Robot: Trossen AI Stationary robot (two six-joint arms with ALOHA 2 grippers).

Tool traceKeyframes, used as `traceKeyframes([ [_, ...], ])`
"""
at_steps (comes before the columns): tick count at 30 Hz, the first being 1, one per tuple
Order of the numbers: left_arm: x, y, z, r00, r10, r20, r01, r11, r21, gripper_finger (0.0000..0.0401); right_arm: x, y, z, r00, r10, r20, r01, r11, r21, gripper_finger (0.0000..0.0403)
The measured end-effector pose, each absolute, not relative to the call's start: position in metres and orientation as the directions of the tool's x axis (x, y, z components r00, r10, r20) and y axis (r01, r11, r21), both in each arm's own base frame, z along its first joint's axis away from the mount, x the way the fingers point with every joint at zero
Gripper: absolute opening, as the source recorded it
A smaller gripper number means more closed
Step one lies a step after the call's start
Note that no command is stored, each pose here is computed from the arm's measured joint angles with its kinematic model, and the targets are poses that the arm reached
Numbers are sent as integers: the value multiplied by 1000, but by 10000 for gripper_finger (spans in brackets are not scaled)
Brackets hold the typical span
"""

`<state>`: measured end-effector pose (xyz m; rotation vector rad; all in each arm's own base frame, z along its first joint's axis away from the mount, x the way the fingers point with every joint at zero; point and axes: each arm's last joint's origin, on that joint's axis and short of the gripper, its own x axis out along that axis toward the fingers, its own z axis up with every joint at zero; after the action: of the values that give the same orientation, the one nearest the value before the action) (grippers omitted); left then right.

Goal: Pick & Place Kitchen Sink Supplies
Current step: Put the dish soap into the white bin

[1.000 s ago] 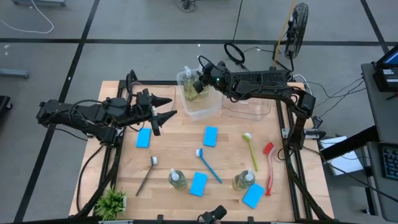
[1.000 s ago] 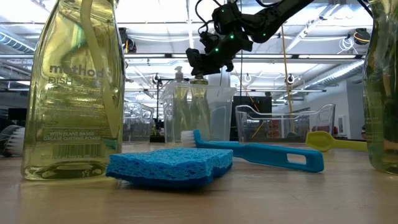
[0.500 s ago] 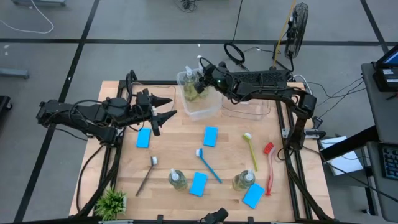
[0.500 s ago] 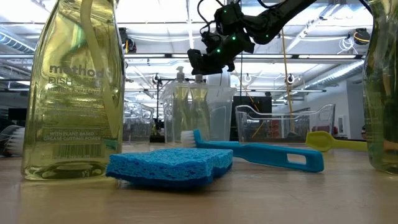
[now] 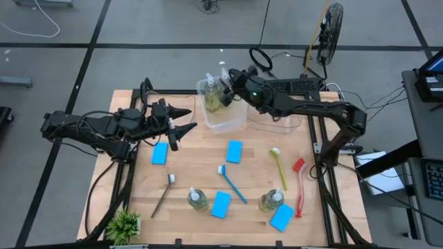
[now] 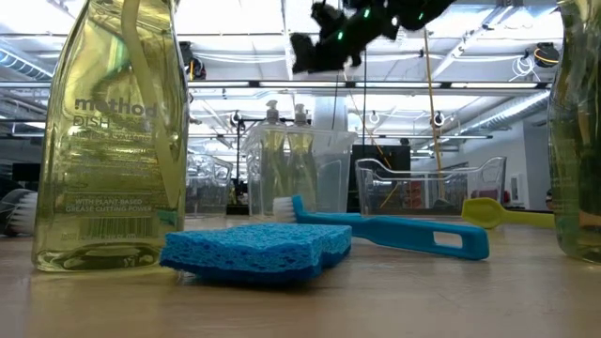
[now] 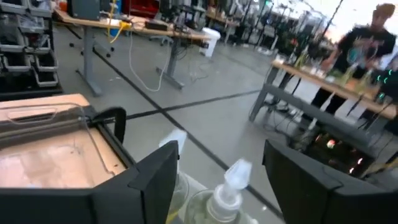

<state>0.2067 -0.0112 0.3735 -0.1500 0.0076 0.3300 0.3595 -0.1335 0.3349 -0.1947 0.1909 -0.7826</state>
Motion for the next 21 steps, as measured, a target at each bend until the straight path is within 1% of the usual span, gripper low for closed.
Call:
traceKeyframes([
  [3,207,-11,373,946,322,-32,-323,935,-145,269,349,-110,356,734,-675,-73,639,724,-262,233],
  [9,207,-11,373,946,322,-32,-323,935,-148,269,314,-61,390,807,-581,-110,535,796,-282,227],
  [15,207,-11,373,946,322,-33,-323,934,-150,269,266,-19,406,851,-469,-236,397,869,-295,225],
  [19,207,-11,373,946,322,-33,-324,934,-150,269,232,2,410,862,-390,-324,324,915,-240,224],
  [21,207,-11,373,946,322,-33,-323,934,-150,269,215,10,412,876,-313,-367,260,947,-186,224],
])
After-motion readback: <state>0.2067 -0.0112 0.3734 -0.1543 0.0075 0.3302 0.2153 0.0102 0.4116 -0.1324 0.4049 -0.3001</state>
